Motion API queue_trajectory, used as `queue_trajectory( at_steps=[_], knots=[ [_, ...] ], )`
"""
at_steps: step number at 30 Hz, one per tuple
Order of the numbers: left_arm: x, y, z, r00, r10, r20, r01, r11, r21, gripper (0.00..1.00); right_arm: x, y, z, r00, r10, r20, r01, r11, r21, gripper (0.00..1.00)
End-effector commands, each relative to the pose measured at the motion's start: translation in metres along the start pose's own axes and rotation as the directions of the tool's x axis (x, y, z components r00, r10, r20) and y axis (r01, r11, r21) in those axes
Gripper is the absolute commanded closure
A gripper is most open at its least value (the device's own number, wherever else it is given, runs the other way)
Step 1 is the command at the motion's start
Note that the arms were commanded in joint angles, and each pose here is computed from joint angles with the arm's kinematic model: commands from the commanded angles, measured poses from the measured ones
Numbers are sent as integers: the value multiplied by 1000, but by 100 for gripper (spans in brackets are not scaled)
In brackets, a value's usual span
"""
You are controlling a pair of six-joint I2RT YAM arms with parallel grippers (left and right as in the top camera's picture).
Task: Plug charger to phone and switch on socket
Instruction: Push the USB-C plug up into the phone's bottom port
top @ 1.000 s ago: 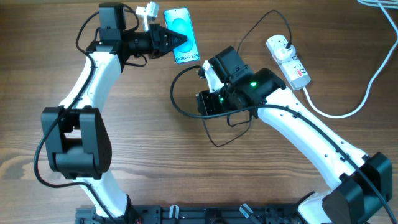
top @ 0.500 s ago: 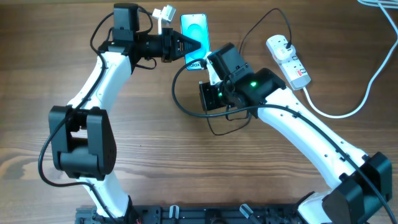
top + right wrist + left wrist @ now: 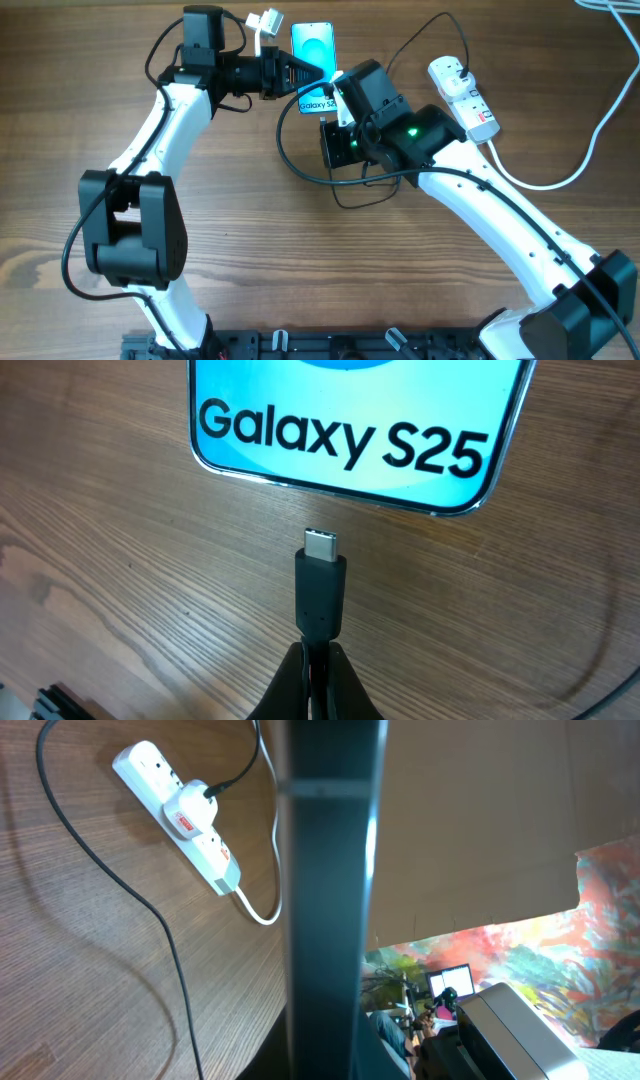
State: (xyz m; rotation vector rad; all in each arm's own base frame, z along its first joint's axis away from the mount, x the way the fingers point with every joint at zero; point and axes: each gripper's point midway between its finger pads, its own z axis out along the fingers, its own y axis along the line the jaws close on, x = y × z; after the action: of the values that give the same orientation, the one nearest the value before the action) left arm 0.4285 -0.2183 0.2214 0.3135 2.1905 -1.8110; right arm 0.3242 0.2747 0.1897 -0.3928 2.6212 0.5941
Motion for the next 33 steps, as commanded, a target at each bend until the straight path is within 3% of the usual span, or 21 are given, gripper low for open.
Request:
queue_trajectory(
  at_steps=[1, 33],
  knots=[
    [0, -23, -3, 999, 41, -10, -40, 998, 40, 96, -10, 5, -14, 999, -1, 42, 1, 1000, 0, 96],
    [10, -32, 10, 997, 53, -53, -49, 996, 78, 96, -12, 2, -14, 998, 25, 54, -26, 999, 17, 96]
  ],
)
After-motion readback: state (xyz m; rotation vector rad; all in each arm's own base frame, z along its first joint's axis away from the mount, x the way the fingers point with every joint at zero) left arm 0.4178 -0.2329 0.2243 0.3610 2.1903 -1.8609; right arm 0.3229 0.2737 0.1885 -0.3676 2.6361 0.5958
